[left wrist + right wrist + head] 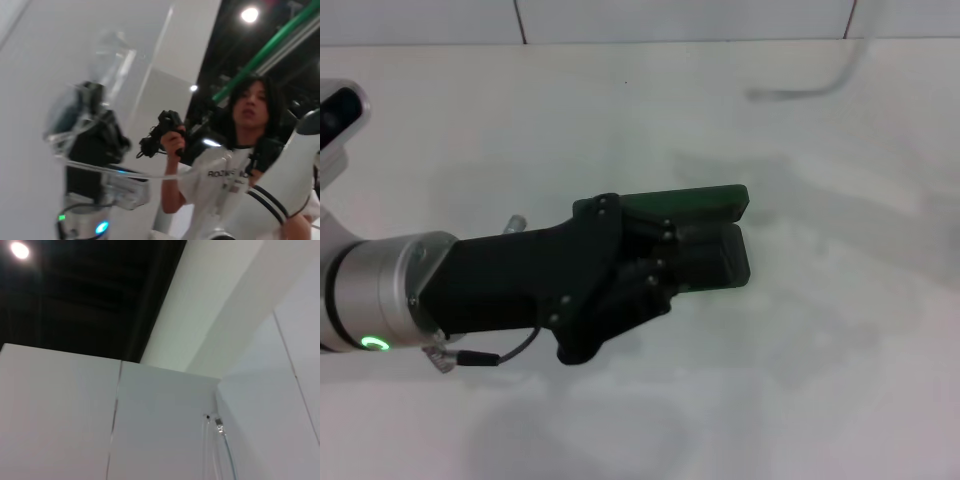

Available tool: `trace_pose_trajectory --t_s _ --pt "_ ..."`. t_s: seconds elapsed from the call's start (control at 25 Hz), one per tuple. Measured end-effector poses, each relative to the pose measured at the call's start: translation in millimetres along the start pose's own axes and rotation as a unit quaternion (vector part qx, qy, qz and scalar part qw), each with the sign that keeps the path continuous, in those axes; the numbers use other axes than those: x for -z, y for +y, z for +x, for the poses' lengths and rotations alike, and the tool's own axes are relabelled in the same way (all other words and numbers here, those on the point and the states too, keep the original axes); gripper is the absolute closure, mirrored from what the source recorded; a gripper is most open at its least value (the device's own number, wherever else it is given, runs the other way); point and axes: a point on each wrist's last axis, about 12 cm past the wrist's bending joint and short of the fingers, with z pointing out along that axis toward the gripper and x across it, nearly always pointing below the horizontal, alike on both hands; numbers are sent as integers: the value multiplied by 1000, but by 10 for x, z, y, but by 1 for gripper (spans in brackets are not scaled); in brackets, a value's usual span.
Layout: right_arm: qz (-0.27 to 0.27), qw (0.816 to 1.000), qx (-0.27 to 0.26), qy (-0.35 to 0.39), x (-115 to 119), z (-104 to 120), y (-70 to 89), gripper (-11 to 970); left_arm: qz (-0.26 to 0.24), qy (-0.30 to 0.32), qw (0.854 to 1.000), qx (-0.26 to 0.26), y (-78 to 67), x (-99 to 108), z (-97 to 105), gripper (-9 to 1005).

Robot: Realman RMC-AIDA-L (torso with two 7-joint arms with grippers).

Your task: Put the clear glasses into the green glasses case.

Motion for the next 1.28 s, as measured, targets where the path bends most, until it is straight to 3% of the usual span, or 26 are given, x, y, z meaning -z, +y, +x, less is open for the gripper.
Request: trace_pose_trajectory --t_s 0.36,1.28 --pt "-24 995 -42 83 -226 517 76 894 0 -27 999 -37 0 -32 -24 943" --pt "-52 983 -72 161 -206 800 249 894 -44 -79 995 -51 -16 70 -28 943"
